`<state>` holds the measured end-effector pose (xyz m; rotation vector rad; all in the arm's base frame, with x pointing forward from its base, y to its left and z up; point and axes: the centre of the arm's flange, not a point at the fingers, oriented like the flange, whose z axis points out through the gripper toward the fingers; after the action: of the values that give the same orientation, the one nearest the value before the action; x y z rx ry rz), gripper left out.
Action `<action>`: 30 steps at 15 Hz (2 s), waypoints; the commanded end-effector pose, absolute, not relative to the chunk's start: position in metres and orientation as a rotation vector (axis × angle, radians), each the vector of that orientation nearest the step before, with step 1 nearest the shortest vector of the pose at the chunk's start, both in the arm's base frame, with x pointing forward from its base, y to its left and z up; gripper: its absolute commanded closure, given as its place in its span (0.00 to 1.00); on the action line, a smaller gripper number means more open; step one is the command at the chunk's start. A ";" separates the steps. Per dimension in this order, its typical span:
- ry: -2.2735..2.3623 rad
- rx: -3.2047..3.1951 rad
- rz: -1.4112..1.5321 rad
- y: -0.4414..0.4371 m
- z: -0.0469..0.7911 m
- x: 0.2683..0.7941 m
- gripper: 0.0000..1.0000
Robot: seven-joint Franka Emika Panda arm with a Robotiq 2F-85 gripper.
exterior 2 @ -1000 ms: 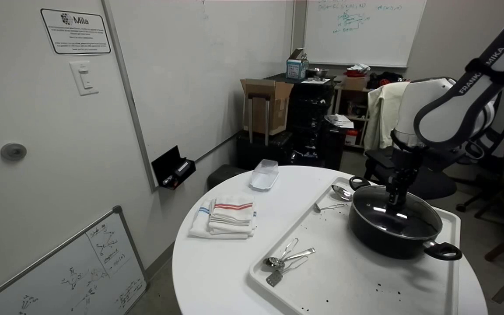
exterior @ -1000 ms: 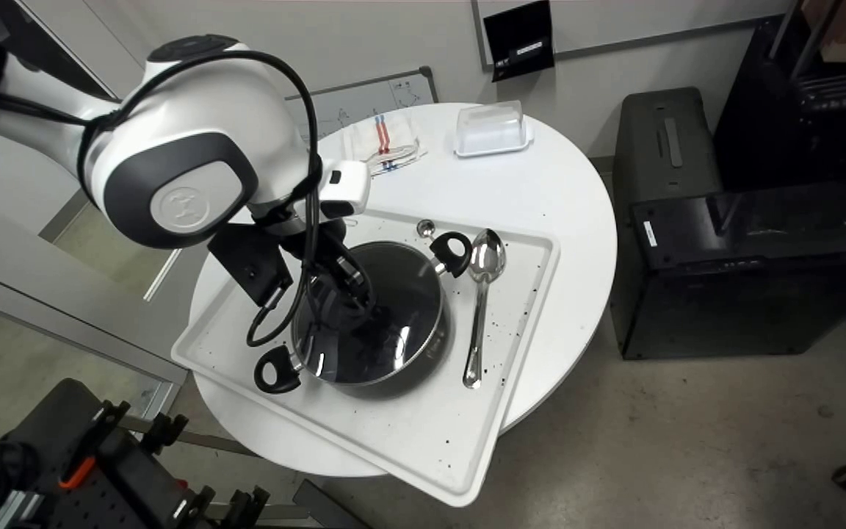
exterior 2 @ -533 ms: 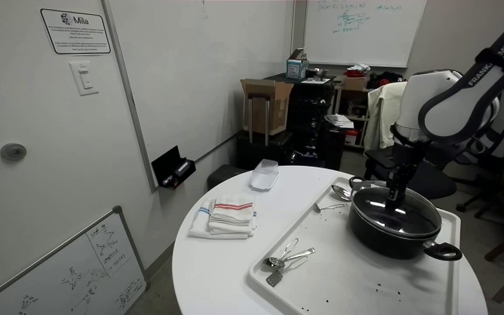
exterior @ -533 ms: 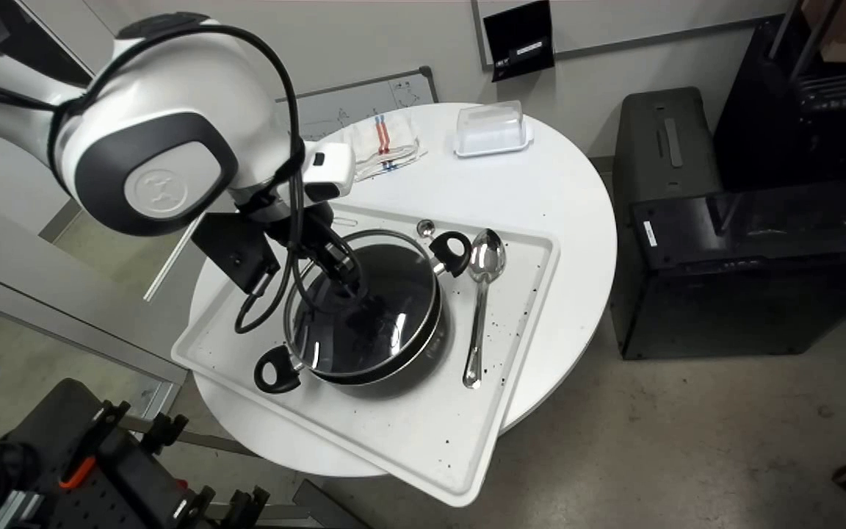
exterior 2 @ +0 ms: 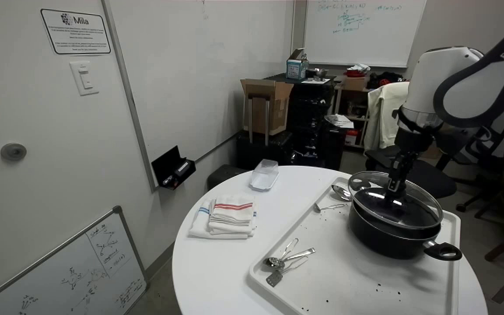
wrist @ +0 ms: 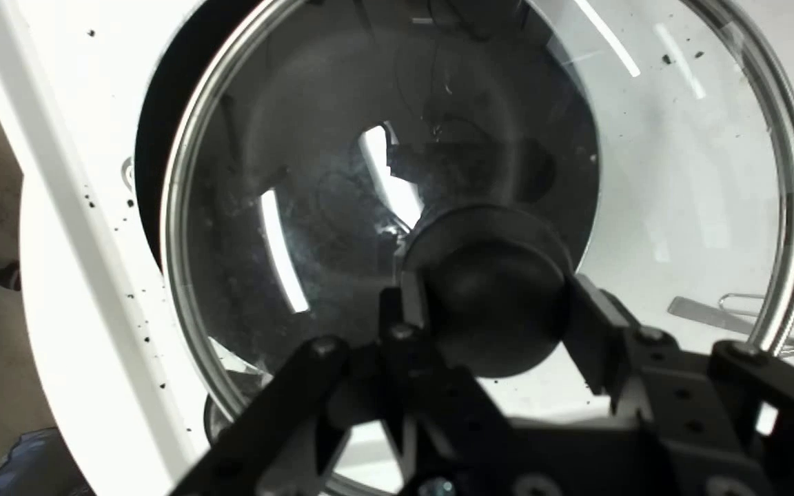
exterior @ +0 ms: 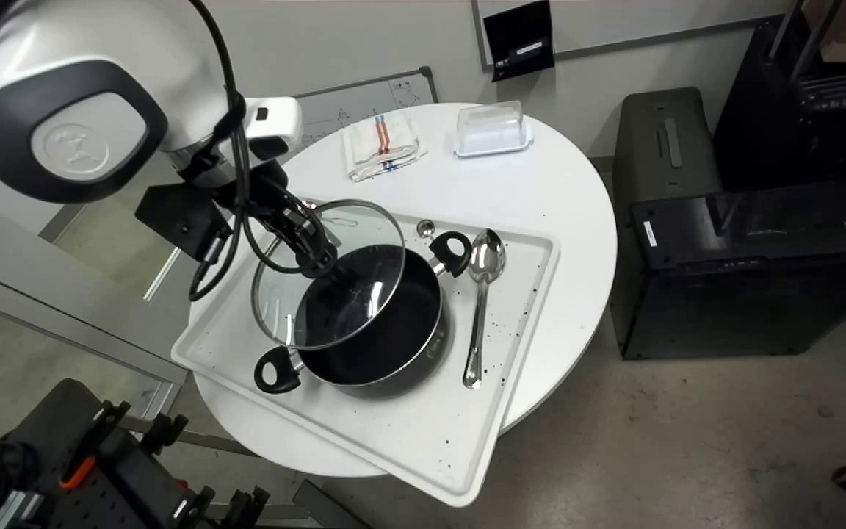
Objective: Remove the lid from the pot
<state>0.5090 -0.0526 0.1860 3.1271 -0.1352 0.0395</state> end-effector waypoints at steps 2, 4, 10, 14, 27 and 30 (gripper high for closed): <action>0.010 3.128 0.033 -0.018 0.207 0.500 0.75; 0.094 3.121 0.013 0.004 0.205 0.499 0.75; 0.385 3.057 -0.021 0.086 0.193 0.493 0.75; 0.531 3.023 -0.028 0.135 0.181 0.487 0.75; 0.623 3.006 -0.038 0.189 0.089 0.485 0.75; 0.574 2.988 -0.075 0.184 0.062 0.491 0.75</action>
<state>0.4749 0.1809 0.0857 3.0120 0.6210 -0.0974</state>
